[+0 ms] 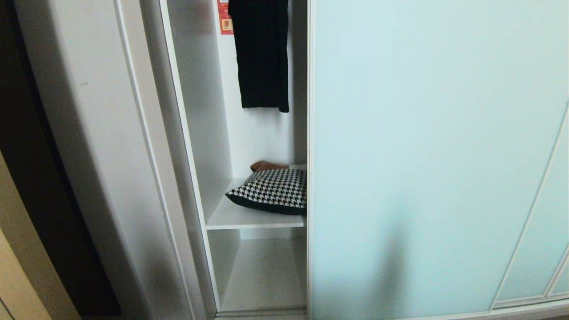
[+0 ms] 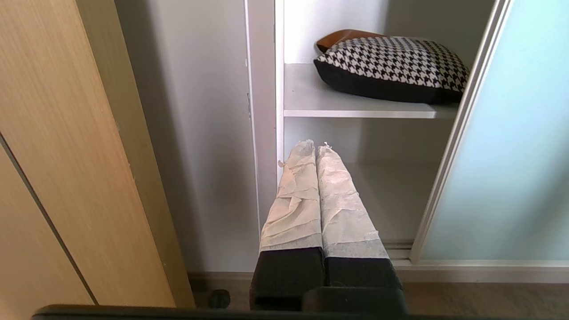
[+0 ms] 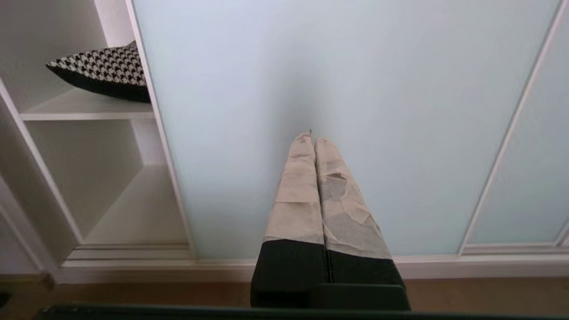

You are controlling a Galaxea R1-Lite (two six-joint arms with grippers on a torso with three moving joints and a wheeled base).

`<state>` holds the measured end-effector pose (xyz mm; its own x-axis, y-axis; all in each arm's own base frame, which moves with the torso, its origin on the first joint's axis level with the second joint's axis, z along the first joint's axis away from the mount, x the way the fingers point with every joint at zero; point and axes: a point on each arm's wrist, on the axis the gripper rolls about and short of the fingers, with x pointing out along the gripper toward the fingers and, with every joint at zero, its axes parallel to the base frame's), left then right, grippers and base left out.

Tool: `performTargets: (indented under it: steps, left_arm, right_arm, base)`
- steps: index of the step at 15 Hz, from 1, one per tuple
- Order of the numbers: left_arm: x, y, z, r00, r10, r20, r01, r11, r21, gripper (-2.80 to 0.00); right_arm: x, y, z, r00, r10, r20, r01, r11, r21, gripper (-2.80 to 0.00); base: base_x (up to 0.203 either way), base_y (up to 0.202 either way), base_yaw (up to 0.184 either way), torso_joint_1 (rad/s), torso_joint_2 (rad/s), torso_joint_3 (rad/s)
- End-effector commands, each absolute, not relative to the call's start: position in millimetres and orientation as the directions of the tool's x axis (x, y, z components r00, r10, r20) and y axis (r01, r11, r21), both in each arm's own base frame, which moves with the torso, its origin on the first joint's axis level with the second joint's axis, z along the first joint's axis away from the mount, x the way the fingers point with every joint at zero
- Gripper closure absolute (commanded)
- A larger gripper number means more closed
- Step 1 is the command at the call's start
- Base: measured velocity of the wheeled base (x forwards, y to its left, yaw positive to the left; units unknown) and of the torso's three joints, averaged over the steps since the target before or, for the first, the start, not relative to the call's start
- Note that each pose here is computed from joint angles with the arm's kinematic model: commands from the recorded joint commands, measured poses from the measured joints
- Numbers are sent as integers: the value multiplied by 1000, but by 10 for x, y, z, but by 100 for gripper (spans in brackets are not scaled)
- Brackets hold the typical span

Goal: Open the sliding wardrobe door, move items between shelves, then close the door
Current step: Close the door

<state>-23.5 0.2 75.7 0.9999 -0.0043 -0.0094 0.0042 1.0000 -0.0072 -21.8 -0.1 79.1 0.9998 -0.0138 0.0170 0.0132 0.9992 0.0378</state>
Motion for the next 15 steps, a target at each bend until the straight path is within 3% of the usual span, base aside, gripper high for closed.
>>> performTargets:
  steps: [1,3,7,15]
  left_arm:
    - [-234,2,757,1000,-3,-11,3,1000,-8,0]
    - [-234,2,757,1000,-4,-11,4,1000,-8,0]
    - [-234,2,757,1000,-3,-11,3,1000,-8,0]
    - [-234,2,757,1000,-3,-10,3,1000,-8,0]
  right_arm:
    - [-228,0,759,1000,-9,9,9,1000,-25,0]
    - [-228,9,757,1000,31,6,-30,994,-101,0]
    - [-228,1,761,1000,-4,7,4,1000,25,0]
    - [-228,1,763,1000,-6,10,6,1000,26,0]
  base:
    - [0,0,0,0,0,0]
    - [0,0,0,0,0,0]
    - [0,0,0,0,0,0]
    - [0,0,0,0,0,0]
